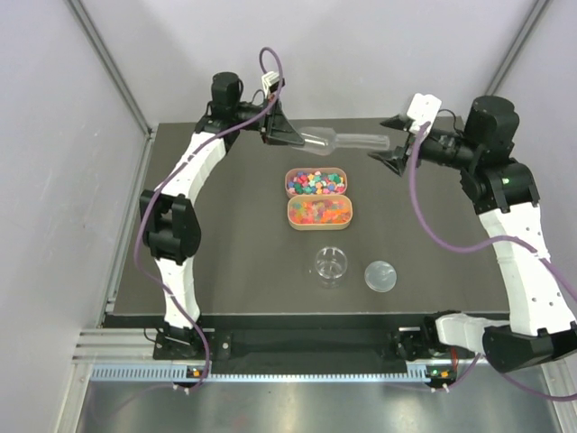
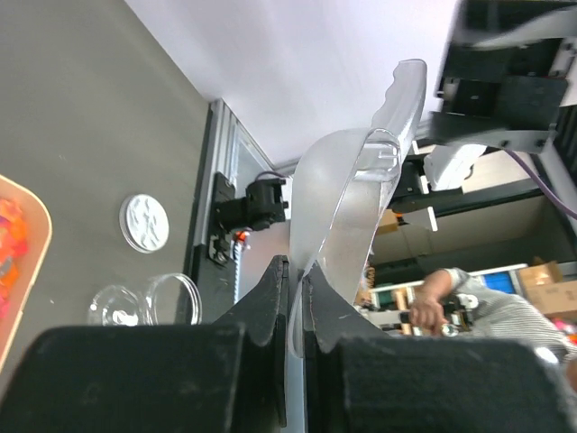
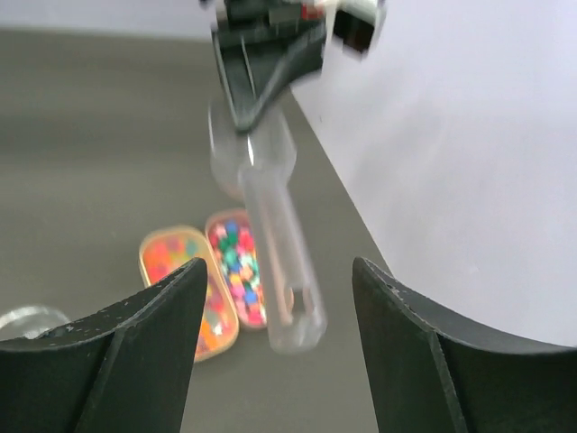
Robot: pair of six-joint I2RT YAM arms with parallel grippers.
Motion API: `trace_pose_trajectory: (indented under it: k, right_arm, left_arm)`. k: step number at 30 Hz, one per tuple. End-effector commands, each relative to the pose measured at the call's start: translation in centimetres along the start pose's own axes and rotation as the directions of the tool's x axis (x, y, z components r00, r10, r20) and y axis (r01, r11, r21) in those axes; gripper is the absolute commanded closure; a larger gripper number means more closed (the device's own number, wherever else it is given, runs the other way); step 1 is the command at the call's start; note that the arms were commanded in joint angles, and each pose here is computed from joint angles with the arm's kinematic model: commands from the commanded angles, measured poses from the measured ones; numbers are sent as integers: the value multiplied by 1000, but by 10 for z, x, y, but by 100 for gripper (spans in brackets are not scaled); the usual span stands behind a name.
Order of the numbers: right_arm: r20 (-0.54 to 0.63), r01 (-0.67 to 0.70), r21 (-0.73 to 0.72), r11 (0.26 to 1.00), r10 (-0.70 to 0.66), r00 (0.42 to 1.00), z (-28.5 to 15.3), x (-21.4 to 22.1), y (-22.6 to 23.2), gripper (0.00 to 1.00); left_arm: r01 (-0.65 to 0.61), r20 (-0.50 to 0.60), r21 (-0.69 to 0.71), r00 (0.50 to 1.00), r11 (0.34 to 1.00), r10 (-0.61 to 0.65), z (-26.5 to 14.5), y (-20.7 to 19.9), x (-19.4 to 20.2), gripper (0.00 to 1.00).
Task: Pack the candies
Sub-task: Pick up the spatula from the center of the board.
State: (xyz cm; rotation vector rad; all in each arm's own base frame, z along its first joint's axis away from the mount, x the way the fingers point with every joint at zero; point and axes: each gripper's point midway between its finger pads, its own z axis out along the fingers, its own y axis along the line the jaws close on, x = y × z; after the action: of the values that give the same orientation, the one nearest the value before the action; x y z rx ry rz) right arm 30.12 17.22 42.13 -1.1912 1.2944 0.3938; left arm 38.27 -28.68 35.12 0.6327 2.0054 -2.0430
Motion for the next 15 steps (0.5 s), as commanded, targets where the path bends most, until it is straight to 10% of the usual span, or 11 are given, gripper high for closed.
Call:
trace_pose_trajectory:
  k: [1, 15]
  right_arm:
    - [221, -49, -70, 996, 63, 973, -1, -61, 1, 34]
    - [64, -62, -157, 986, 73, 995, 18, 6, -5, 35]
  left_arm:
    - [89, -170, 109, 983, 990, -70, -8, -6, 32, 100]
    - [102, -199, 113, 977, 988, -78, 1, -8, 37, 100]
